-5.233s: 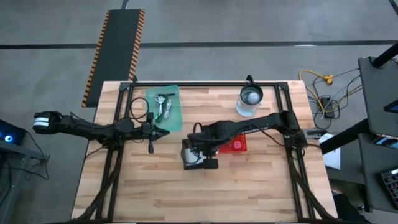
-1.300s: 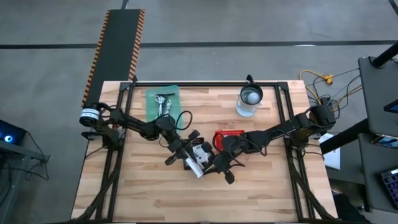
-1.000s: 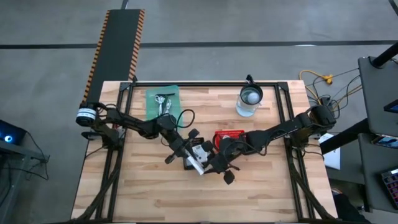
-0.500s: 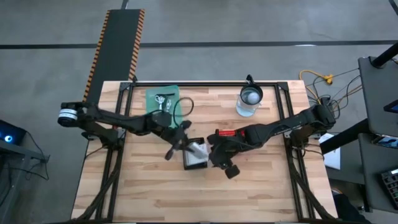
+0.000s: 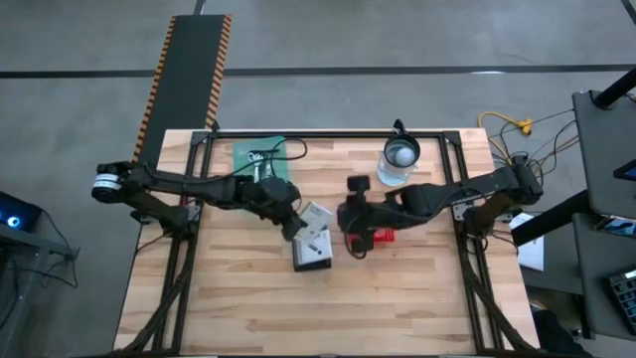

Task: Pick and place items into bin
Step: Put the white card reader box into the black bin

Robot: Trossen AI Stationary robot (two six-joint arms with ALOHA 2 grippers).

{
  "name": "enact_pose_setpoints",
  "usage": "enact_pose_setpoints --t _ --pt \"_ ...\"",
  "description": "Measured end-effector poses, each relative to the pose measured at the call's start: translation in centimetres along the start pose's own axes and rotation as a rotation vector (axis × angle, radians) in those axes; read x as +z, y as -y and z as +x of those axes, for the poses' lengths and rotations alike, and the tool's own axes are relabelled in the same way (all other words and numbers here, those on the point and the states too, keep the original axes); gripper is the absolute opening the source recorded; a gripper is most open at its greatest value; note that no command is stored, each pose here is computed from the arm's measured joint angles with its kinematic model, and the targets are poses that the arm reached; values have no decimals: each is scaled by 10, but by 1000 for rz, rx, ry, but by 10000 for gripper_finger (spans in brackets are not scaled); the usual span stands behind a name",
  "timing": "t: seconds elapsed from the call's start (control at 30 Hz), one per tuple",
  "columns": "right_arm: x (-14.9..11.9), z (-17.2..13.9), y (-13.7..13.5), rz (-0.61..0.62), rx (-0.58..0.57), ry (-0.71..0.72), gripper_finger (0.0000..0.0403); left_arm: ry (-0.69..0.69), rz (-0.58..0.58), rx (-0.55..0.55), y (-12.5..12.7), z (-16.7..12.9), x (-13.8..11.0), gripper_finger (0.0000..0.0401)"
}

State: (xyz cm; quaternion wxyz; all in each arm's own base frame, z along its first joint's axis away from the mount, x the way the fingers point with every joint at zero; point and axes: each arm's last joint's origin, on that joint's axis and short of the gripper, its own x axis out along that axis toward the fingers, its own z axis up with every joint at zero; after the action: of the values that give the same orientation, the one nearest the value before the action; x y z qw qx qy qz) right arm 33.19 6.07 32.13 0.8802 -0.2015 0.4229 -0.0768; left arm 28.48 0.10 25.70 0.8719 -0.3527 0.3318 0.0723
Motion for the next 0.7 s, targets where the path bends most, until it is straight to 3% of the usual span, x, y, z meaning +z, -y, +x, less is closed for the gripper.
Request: enact_pose_setpoints --t 0.17,0.37,0.53,0.7 --pt "6 -26 24 62 -82 54 116 -78 -189 186 8 2 11 16" --pt "9 -54 59 141 -156 127 110 -215 -363 319 22 19 24 16" --pt "4 -65 79 190 -195 147 104 -310 -383 428 31 37 29 16" --pt "0 -66 90 216 -217 139 97 -374 -294 451 40 46 27 16"
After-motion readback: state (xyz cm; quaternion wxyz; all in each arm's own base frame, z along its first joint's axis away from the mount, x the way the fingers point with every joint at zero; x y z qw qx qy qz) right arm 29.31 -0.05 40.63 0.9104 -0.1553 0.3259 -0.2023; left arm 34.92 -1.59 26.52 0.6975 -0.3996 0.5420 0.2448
